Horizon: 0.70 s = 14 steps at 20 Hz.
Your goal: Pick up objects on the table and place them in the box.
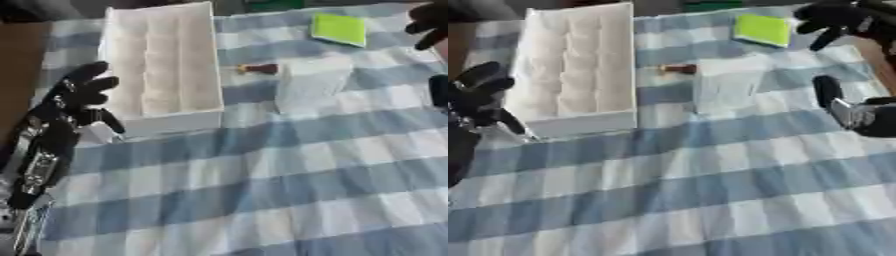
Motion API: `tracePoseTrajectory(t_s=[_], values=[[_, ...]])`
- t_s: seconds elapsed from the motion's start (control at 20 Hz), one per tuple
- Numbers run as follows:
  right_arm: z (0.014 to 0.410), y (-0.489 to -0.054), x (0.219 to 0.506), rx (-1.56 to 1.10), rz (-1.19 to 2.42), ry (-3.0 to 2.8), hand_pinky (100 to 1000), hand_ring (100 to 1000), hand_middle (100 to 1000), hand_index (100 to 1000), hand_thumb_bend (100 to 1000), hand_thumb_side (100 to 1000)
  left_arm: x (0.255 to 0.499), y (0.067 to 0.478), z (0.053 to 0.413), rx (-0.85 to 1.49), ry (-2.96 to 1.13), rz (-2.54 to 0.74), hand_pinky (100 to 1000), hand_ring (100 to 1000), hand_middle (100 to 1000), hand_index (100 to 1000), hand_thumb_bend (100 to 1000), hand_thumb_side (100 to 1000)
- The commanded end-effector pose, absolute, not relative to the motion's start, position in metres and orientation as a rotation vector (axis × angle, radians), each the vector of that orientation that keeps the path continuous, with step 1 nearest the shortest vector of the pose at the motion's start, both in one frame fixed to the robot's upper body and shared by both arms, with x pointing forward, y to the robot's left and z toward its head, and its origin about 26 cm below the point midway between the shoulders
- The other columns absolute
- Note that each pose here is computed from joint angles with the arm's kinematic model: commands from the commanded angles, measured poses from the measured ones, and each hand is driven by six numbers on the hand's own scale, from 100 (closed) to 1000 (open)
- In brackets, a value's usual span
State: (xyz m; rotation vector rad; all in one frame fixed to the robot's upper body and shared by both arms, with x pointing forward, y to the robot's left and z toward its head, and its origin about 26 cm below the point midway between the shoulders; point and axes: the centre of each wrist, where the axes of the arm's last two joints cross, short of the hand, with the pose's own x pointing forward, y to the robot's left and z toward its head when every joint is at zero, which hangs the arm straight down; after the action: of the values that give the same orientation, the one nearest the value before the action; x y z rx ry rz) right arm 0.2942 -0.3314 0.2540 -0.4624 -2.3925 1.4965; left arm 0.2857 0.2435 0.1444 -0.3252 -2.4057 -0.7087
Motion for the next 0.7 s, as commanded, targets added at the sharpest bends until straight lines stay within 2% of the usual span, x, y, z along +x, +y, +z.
tracePoseTrajectory(t_s=[0.05,0.7], values=[[0.2637,-0.333,0.2913,-0.492,1.521,-2.401,651,831,893,997,100,331,0.2843,0.244,0.152,-0.321,-2.431,-0.727,525,913,929,778,194,762],[0.2627,-0.3335,0.2923,-0.49,1.514,-2.399,646,828,884,989,100,339,0.2844,0.2438,0.1522,-0.323,-2.432,-0.726,526,914,929,777,195,761]])
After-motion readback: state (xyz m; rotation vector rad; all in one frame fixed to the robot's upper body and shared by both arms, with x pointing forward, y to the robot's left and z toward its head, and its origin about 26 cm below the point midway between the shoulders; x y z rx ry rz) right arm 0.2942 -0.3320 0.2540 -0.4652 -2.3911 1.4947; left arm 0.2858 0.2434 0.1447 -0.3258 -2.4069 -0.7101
